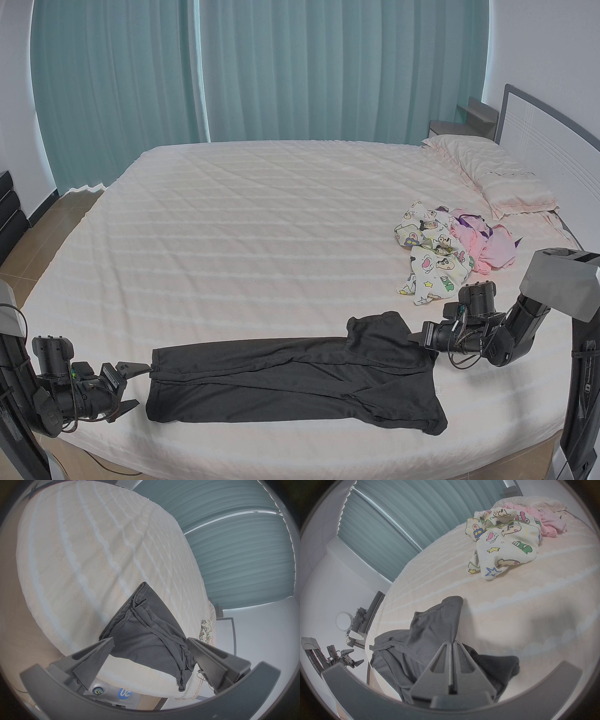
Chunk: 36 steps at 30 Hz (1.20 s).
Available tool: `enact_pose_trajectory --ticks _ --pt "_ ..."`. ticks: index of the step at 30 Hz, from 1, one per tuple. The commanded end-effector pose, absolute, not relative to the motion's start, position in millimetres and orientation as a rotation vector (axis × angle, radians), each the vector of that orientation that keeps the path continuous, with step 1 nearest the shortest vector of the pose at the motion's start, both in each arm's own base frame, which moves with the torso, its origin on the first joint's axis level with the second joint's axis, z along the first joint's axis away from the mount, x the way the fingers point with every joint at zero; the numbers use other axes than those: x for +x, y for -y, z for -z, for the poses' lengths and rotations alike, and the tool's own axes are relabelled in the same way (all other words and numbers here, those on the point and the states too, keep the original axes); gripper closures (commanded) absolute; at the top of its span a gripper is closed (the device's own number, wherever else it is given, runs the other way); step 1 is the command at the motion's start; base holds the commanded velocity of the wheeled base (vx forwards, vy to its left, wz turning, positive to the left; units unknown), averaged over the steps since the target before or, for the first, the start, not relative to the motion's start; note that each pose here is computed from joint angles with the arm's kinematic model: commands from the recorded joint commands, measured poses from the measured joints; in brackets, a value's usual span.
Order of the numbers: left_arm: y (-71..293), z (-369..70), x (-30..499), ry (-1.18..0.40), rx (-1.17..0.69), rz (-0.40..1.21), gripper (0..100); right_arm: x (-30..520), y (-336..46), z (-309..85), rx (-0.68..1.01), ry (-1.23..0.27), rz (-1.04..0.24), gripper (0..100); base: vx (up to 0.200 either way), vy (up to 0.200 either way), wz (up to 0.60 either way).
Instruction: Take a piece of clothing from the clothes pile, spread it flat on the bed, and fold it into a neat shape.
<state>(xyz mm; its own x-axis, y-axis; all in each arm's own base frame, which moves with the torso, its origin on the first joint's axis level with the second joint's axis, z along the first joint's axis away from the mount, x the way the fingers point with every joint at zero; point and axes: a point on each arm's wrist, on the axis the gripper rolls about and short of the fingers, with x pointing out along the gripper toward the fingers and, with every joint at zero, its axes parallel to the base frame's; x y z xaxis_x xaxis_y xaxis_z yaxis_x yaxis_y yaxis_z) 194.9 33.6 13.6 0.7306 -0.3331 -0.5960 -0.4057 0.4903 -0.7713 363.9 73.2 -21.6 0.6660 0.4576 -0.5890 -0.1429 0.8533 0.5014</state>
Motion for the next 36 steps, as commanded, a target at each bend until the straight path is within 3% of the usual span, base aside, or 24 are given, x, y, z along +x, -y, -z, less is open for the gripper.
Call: enact_pose_trajectory --ticks 1,8,20,36 --pt "-32.9 -12.1 191.3 -0.806 -1.094 -0.058 0 359.7 -69.4 7.7 0.436 -0.755 -0.35 100 0.0 0.0 0.0" --pt "-32.9 -12.1 191.3 -0.805 -1.092 -0.059 0 344.9 -63.1 1.0 0.353 -0.883 -0.346 100 0.0 0.0 0.0" --pt "-32.9 -12.1 191.3 -0.805 -1.092 -0.059 0 327.7 -62.9 -24.7 0.361 -0.939 -0.414 100 0.0 0.0 0.0" --pt "-32.9 -12.1 191.3 -0.805 -1.092 -0.059 0 319.0 -52.8 -4.7 0.215 -1.099 -0.446 100 0.0 0.0 0.0"
